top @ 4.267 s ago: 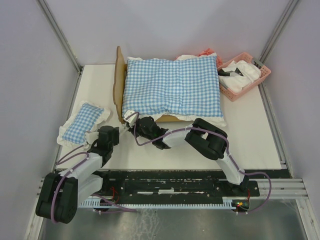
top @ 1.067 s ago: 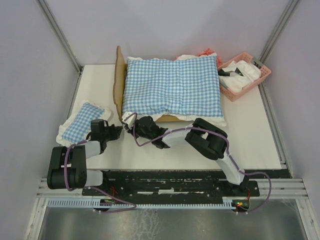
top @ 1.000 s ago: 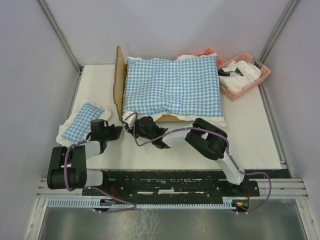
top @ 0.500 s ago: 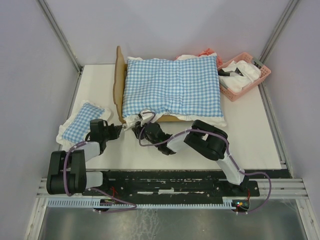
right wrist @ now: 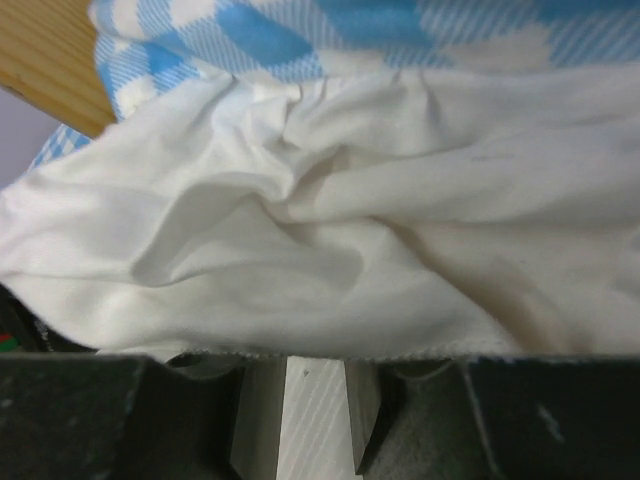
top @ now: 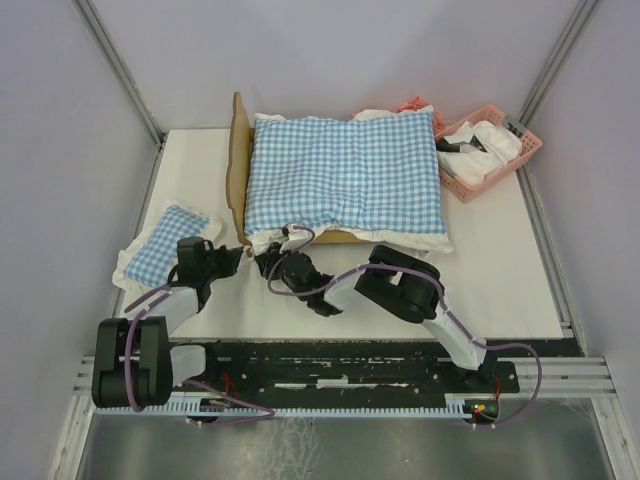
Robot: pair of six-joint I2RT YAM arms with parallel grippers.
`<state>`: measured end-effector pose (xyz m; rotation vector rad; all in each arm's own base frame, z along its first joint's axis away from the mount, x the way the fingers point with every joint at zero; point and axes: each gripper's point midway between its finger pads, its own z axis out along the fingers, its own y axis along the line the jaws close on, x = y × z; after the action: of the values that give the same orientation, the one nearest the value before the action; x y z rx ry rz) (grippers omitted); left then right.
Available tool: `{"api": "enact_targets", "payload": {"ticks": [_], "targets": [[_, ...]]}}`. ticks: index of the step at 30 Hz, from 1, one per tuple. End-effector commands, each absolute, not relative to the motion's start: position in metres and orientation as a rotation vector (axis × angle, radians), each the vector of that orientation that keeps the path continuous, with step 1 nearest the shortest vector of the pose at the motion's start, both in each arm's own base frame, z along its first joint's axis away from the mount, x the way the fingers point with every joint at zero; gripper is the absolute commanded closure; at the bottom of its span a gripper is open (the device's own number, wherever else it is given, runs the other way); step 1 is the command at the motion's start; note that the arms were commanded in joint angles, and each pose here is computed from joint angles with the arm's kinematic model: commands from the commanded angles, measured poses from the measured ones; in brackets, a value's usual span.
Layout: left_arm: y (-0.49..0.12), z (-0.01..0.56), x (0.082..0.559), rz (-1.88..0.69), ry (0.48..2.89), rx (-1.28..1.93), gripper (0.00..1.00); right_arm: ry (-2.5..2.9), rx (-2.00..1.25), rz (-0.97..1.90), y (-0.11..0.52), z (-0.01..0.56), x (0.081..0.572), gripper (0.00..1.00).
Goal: Set up the pet bed
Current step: Tie the ropes to the bed frame.
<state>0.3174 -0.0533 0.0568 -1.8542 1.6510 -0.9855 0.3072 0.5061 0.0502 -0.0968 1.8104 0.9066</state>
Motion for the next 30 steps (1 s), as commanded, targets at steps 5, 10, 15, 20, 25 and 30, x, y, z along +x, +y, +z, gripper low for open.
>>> {"api": "enact_targets", "payload": {"ticks": [5, 10, 15, 20, 25, 30], "targets": [[-0.047, 0.092, 0.332, -1.034, 1.552, -1.801, 0.97, 1.774, 0.025, 1.015, 0.534, 0.059, 0.309, 0.64], [-0.046, 0.093, 0.332, -1.024, 1.546, -1.805, 0.97, 1.802, 0.087, 1.028, 0.542, 0.052, 0.31, 0.62], [-0.046, 0.092, 0.332, -1.026, 1.548, -1.805, 0.97, 1.828, 0.155, 1.037, 0.546, 0.04, 0.314, 0.64], [-0.047, 0.092, 0.333, -1.029, 1.552, -1.805, 0.97, 1.852, 0.208, 0.973, 0.538, 0.034, 0.32, 0.64], [-0.047, 0.093, 0.333, -1.033, 1.55, -1.802, 0.97, 1.843, 0.172, 0.962, 0.542, 0.035, 0.322, 0.71], [-0.046, 0.097, 0.334, -1.039, 1.537, -1.798, 0.97, 1.833, 0.134, 0.975, 0.547, 0.039, 0.321, 0.89]]}}
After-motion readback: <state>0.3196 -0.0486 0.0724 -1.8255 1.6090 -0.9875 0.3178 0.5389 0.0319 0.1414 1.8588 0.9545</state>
